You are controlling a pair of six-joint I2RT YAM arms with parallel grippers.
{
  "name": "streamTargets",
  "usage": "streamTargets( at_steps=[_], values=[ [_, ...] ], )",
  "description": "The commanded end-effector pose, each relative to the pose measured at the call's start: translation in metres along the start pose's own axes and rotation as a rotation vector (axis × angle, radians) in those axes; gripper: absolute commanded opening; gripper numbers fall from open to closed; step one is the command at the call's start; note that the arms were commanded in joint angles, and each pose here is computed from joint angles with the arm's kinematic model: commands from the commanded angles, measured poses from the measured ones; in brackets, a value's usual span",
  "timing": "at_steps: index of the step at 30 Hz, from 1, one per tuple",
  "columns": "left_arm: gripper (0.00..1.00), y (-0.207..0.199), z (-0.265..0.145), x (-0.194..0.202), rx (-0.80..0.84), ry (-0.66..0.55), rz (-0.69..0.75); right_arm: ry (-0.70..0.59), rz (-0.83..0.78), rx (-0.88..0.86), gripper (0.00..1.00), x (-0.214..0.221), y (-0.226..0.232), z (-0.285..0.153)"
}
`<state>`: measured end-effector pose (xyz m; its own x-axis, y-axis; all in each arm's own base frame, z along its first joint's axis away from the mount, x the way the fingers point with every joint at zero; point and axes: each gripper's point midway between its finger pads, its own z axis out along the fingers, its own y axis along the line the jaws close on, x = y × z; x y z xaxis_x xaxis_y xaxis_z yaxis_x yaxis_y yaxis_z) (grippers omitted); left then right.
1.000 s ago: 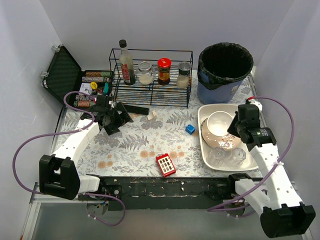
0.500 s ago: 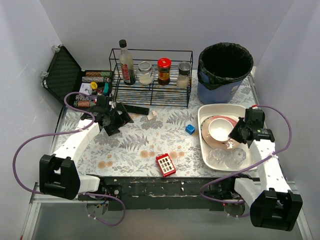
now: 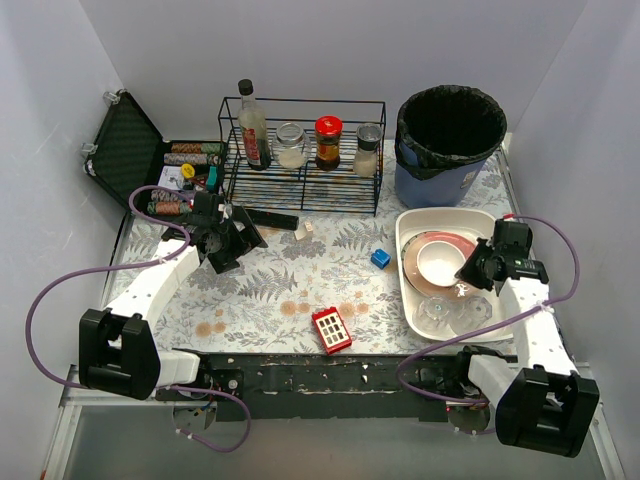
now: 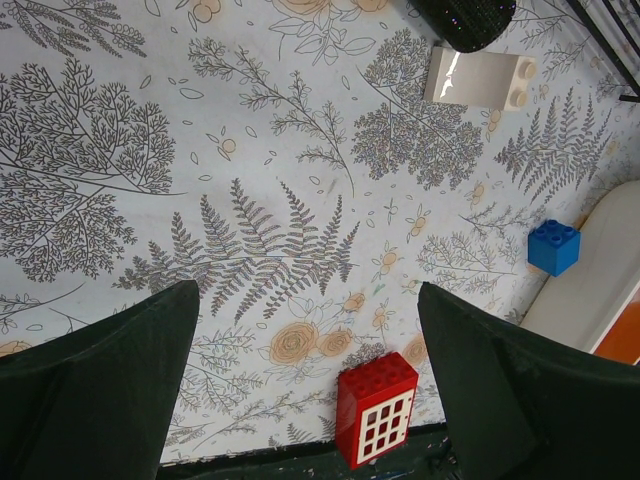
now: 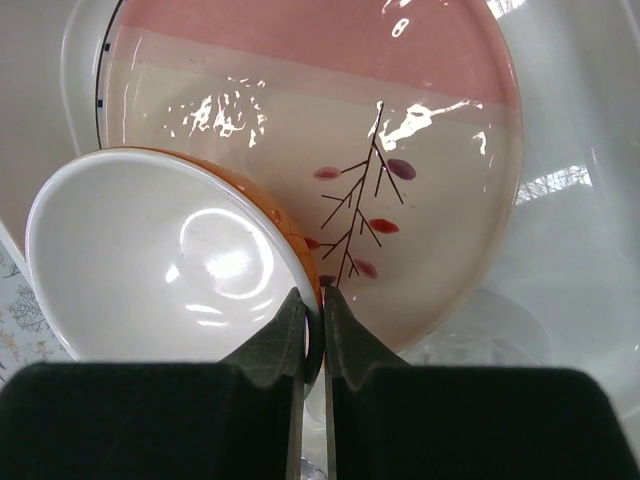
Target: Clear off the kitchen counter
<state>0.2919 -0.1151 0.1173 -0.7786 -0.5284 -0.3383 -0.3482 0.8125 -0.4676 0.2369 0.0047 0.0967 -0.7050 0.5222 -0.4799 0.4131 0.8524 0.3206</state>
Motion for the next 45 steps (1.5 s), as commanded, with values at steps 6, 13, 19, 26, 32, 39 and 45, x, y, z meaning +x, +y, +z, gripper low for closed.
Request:
streamTargets(
  at_steps=[6,13,19,26,32,39,45],
  values=[
    [0.92,-0.002,-0.003,-0.002,0.020,-0.014,-0.003,-0.004,-0.013,-0.044,0.12,-0.003,0.004,0.009],
    [0.92,-0.003,-0.002,-0.003,0.021,-0.013,-0.002,0.019,-0.007,-0.042,0.13,0.002,0.001,0.017],
    [0.92,-0.004,-0.004,-0.004,0.023,-0.018,-0.001,0.029,-0.009,-0.042,0.16,0.002,0.000,0.020],
    [0.92,-0.004,-0.006,-0.003,0.026,-0.021,-0.006,0.005,-0.012,-0.010,0.44,-0.007,-0.004,0.015],
    [0.93,-0.003,-0.006,-0.003,0.026,-0.021,-0.005,-0.031,-0.005,0.003,0.61,-0.015,-0.005,0.008],
    [0.93,-0.004,-0.006,-0.002,0.028,-0.019,-0.003,-0.086,0.008,0.023,0.68,-0.030,-0.004,-0.005],
    [0.93,-0.002,-0.006,-0.001,0.026,-0.019,-0.002,-0.143,0.017,0.043,0.70,-0.041,-0.005,-0.013]
  ],
)
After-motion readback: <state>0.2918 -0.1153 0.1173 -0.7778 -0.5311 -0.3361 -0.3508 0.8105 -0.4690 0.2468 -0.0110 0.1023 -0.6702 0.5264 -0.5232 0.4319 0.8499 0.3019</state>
